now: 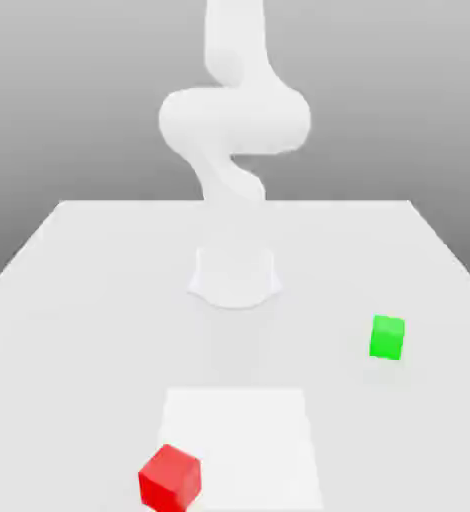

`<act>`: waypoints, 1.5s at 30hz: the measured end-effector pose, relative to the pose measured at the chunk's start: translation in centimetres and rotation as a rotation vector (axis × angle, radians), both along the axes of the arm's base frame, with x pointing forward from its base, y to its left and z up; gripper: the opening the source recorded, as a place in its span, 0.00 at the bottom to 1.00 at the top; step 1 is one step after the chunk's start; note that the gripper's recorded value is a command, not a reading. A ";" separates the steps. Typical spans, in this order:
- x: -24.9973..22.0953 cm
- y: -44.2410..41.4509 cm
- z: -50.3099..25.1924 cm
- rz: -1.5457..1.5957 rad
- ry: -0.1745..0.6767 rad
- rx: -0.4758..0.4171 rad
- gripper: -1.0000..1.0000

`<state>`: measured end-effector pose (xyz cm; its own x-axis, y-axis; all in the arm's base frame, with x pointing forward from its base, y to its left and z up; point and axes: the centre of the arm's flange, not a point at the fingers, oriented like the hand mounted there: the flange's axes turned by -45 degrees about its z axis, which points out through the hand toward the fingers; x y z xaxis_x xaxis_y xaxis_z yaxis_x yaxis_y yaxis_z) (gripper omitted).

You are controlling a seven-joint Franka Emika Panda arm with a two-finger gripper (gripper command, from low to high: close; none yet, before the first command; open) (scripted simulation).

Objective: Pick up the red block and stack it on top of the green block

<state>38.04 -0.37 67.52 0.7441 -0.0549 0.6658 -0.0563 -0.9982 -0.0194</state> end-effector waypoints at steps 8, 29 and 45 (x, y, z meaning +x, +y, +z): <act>8.4 -2.2 -13.3 -0.145 0.226 0.045 0.50; 10.4 -7.0 -50.7 -0.452 0.707 0.198 0.50; 9.3 -1.1 -45.4 -0.308 0.717 0.177 0.00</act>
